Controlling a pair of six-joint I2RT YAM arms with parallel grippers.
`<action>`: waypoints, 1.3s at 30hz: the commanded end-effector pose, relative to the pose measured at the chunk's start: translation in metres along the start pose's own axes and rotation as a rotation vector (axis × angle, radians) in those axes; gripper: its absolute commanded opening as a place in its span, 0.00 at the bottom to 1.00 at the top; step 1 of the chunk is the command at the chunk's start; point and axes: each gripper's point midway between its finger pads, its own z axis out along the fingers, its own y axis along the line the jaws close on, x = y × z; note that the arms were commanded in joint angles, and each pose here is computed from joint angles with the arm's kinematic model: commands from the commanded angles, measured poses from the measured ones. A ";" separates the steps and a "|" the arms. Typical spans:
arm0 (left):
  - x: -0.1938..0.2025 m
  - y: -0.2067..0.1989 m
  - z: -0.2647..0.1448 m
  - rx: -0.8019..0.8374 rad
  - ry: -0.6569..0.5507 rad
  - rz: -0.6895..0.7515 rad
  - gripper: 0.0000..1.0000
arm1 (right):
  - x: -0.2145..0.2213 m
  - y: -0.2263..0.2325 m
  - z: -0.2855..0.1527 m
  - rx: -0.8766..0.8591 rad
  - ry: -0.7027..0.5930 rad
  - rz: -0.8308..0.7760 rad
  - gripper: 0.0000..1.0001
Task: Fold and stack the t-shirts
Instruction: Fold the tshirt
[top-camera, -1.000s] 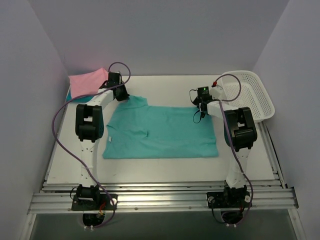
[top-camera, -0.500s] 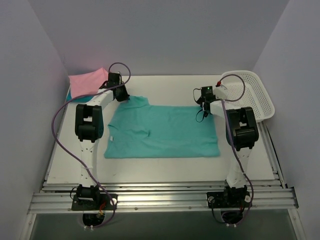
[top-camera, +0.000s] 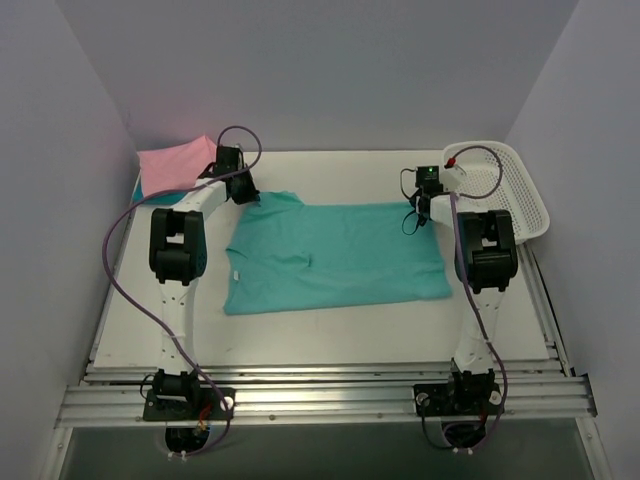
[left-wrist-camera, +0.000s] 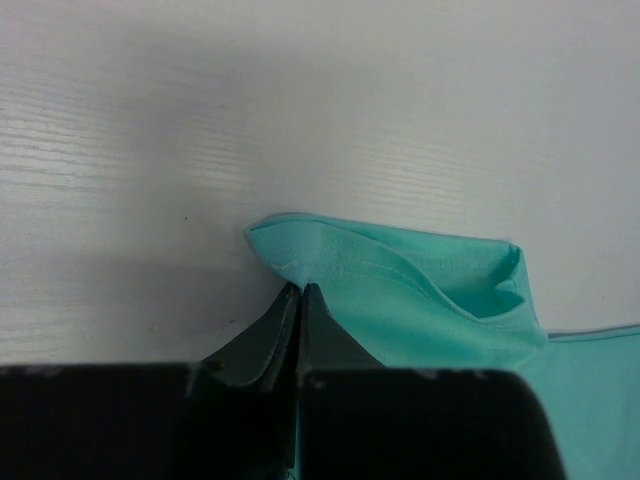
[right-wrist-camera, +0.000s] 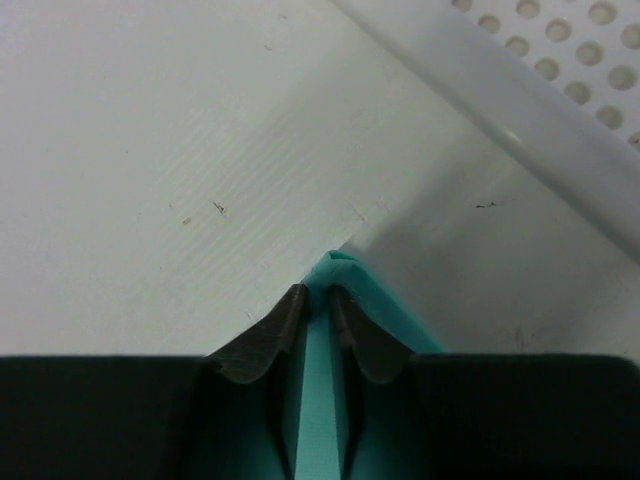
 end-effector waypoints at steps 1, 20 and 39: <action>-0.011 -0.001 -0.017 0.004 -0.017 0.013 0.02 | 0.043 -0.021 0.009 0.056 0.145 -0.068 0.09; -0.020 -0.010 -0.028 0.046 -0.069 0.028 0.02 | 0.030 0.001 -0.014 -0.023 0.128 -0.083 0.00; -0.040 -0.050 -0.085 0.075 -0.177 0.160 0.02 | -0.024 0.021 -0.109 -0.138 0.011 -0.070 0.00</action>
